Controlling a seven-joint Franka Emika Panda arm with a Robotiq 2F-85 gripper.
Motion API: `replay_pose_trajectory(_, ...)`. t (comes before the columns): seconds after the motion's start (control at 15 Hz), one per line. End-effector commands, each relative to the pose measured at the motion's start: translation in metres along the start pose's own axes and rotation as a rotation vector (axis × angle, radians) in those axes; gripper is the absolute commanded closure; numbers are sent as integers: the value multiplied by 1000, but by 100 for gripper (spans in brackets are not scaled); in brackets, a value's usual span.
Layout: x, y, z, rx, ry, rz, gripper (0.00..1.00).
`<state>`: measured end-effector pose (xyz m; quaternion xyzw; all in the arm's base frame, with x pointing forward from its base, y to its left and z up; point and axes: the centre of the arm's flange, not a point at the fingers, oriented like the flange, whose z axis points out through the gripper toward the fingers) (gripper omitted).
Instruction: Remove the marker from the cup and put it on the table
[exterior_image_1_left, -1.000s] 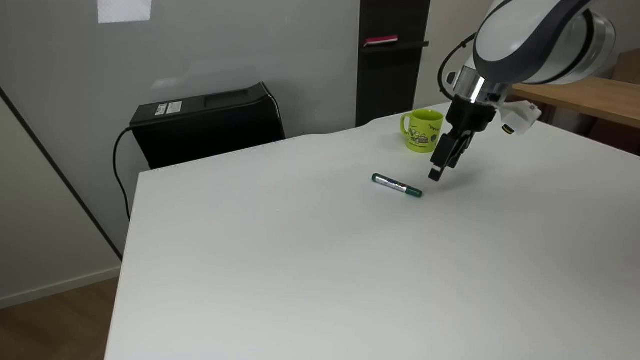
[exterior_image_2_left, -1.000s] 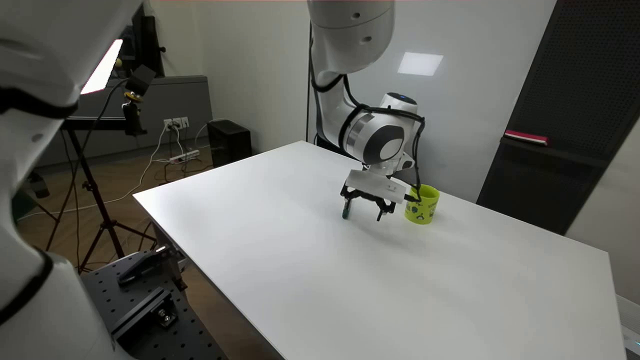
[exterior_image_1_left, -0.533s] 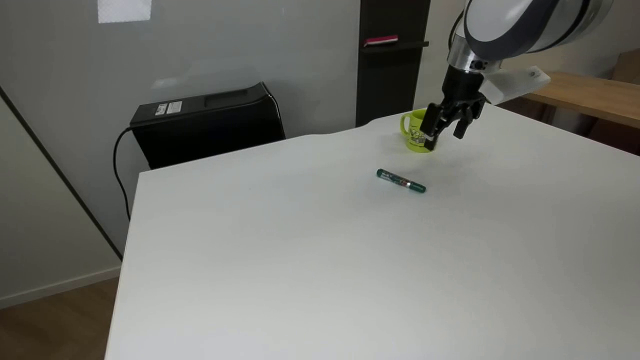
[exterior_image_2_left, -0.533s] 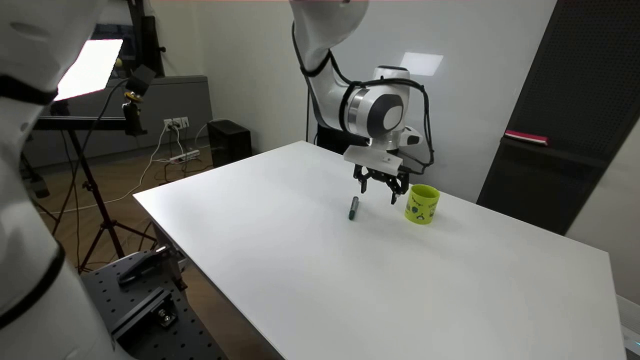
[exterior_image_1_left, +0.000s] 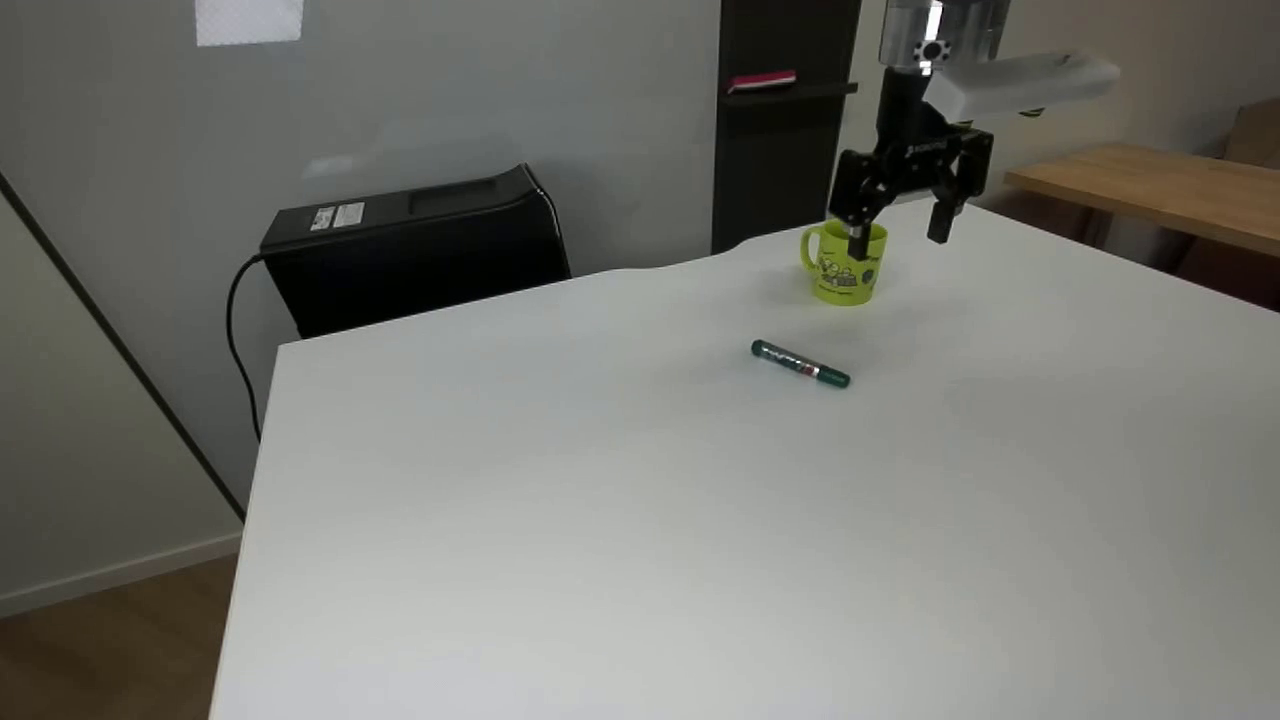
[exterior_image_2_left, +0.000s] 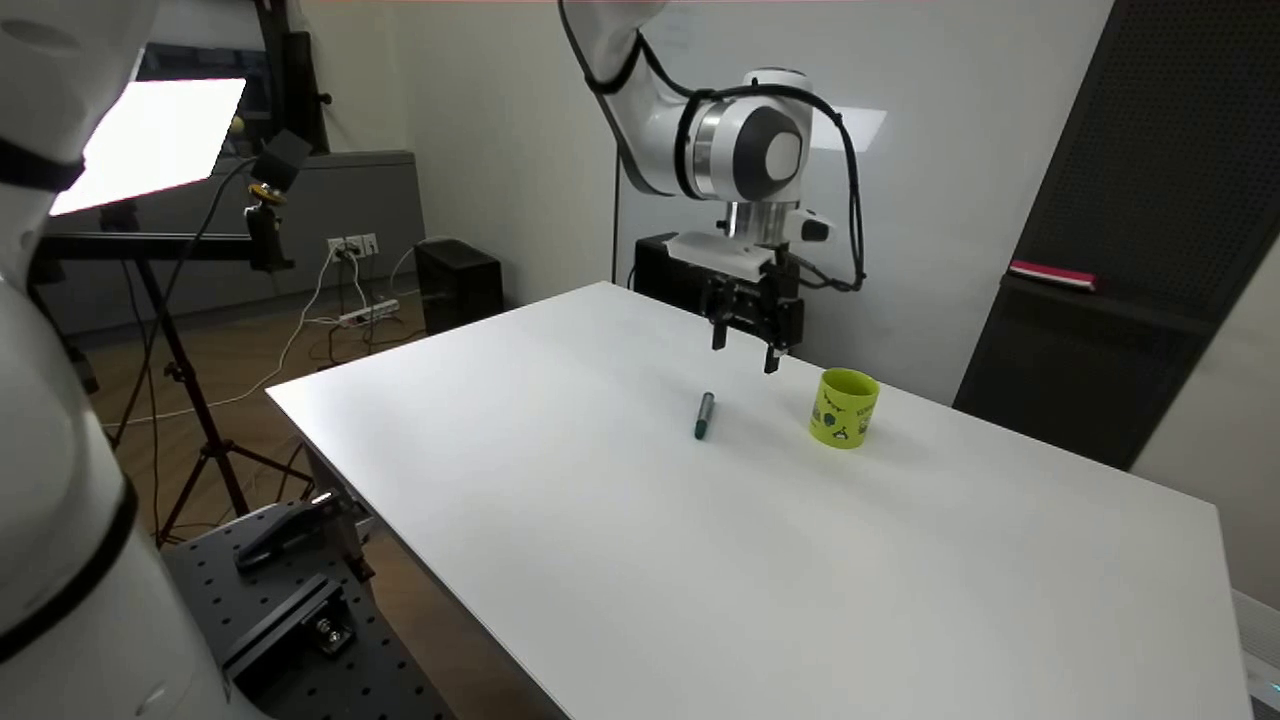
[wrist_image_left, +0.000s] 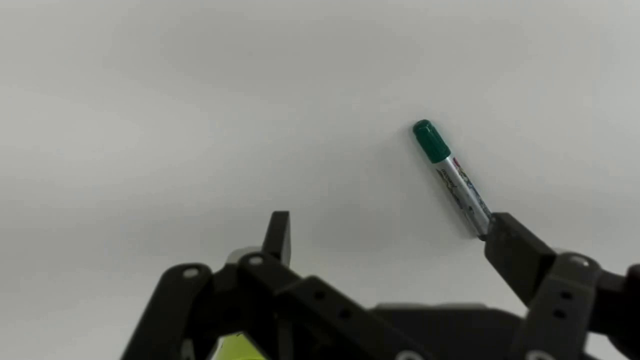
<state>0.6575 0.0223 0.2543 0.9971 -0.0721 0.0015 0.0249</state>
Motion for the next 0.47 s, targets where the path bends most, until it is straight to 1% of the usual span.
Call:
replay_pose_trajectory(0.0,-1,-2,-5,3,-11,0,0)
replay_pose_trajectory(0.13,-2,-5,-11,7,-19,-2,0)
replay_pose_trajectory(0.4,-2,-5,-12,8,-23,-2,0)
